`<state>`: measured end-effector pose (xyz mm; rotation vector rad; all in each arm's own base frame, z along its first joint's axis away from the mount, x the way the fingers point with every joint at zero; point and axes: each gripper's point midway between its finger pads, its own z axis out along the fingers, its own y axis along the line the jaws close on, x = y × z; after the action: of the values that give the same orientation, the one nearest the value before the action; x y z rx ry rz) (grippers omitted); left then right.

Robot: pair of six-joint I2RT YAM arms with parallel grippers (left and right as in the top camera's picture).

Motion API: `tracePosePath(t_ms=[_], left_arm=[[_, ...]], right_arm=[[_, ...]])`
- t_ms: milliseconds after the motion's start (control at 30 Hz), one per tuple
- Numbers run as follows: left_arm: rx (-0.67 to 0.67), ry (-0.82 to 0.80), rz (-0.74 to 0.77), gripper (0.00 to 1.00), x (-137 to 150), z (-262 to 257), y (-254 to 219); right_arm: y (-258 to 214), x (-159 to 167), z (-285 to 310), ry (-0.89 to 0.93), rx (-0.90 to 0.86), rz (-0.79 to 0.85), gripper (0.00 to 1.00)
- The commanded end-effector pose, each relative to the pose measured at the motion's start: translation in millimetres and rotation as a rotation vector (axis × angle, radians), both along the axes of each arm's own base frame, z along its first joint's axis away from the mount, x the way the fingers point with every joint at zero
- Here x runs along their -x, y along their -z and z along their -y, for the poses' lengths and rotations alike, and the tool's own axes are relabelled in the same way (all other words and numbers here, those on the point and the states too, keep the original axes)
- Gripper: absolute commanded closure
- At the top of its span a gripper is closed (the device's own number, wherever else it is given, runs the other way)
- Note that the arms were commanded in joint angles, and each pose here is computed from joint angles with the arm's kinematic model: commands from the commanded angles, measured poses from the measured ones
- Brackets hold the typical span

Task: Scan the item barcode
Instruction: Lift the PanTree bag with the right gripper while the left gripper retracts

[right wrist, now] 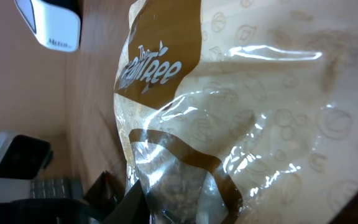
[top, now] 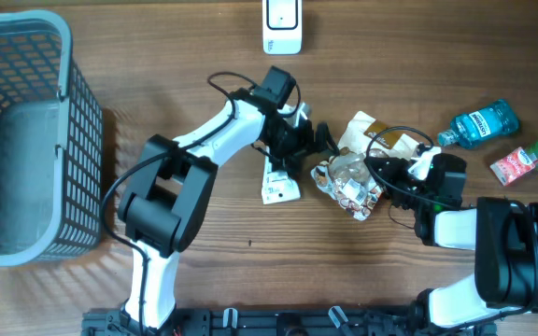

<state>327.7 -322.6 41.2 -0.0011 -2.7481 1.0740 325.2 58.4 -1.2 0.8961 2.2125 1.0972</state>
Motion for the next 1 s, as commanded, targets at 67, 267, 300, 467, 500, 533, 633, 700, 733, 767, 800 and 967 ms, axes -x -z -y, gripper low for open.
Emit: tracePosePath(t_ms=[67, 267, 300, 467, 500, 533, 633, 700, 733, 767, 800, 967], left_arm=[[-0.023, -0.066, 0.333, 0.00, -54, -6, -86], [0.011, -0.083, 0.423, 0.00, -61, -6, -126], [0.003, -0.089, 0.431, 0.00, -62, -8, -128], [-0.029, -0.129, 0.421, 0.00, -70, -26, -126], [-0.035, -0.140, 0.417, 0.00, -72, -31, -126], [-0.038, -0.150, 0.416, 0.00, -75, -36, -126], [-0.088, -0.211, 0.421, 0.00, -90, -61, -121], [-0.123, -0.259, 0.420, 0.00, -101, -82, -119], [-0.130, -0.272, 0.417, 0.00, -104, -88, -118], [-0.137, -0.288, 0.410, 0.00, -106, -96, -117], [-0.144, -0.300, 0.404, 0.00, -108, -103, -116], [-0.185, -0.343, 0.377, 0.00, -114, -136, -110]], right_arm=[[5, 10, 5, 0.018, -0.020, -0.037, 0.82], [-38, -7, -2, 0.008, -0.098, 0.067, 0.83], [-45, -9, -2, 0.007, -0.101, 0.091, 0.83], [-99, -20, 3, 0.066, -0.145, 0.221, 0.82], [-108, -21, 4, 0.075, -0.154, 0.240, 0.82], [-115, -21, 4, 0.081, -0.161, 0.255, 0.82], [-142, -20, 4, 0.095, -0.199, 0.309, 0.83], [-160, -18, 4, 0.101, -0.222, 0.348, 0.87], [-169, -18, 4, 0.100, -0.225, 0.371, 0.86], [-177, -17, 3, 0.101, -0.232, 0.390, 0.87], [-184, -16, 3, 0.100, -0.237, 0.405, 0.87], [-224, -11, 1, 0.084, -0.268, 0.498, 0.86]])
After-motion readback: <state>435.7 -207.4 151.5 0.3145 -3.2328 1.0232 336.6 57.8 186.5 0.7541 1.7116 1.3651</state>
